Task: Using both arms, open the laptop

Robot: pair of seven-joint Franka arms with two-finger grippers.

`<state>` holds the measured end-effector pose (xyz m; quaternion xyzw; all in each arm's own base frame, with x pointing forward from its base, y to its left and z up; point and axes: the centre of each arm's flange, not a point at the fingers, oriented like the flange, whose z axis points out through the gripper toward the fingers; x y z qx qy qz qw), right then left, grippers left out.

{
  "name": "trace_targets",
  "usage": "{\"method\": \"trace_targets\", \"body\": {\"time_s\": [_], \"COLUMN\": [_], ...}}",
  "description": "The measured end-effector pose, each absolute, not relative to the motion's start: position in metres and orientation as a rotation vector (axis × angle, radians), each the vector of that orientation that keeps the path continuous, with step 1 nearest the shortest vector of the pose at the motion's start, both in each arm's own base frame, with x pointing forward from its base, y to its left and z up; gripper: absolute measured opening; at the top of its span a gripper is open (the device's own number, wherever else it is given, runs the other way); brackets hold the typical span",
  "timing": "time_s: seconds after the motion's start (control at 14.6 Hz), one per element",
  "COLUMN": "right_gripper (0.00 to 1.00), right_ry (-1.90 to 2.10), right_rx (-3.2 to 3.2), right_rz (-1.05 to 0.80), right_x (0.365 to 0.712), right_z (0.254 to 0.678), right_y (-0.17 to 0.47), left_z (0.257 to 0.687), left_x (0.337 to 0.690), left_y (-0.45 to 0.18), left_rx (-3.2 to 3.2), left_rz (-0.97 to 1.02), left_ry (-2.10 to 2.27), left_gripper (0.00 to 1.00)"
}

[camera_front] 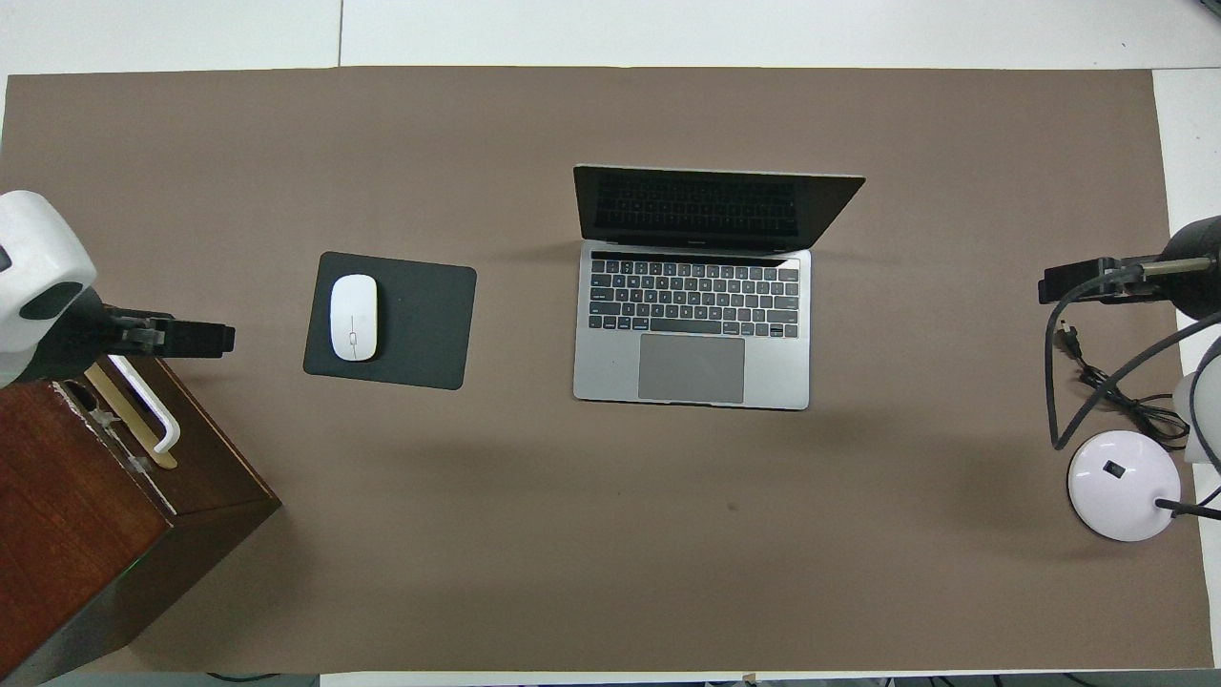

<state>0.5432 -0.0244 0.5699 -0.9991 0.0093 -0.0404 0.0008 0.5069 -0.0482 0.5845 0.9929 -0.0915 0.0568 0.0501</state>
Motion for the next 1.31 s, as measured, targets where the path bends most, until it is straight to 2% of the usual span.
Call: {"method": "trace_targets", "body": {"time_s": [0.41,0.76,1.31], "right_gripper": [1.00,1.00,1.00], "right_ry": [0.028,0.027,0.027], "right_rx": [-3.137,-3.137,-3.137], "right_rz": [-0.127,-0.127,-0.127], "right_x": [0.543,0.543,0.543], "right_z": [0.570,0.570,0.570], "right_y": [-0.024,-0.024,-0.024], "left_z": [0.624,0.659,0.641], "left_x": [0.511,0.523,0.543], "left_y": [0.009,0.015,0.010], "left_rx": [3.049,3.059,3.065], "left_rz": [0.230,0.140,0.033], "left_ry": [-0.123,-0.124,-0.070], "left_gripper": [1.00,1.00,1.00]}}
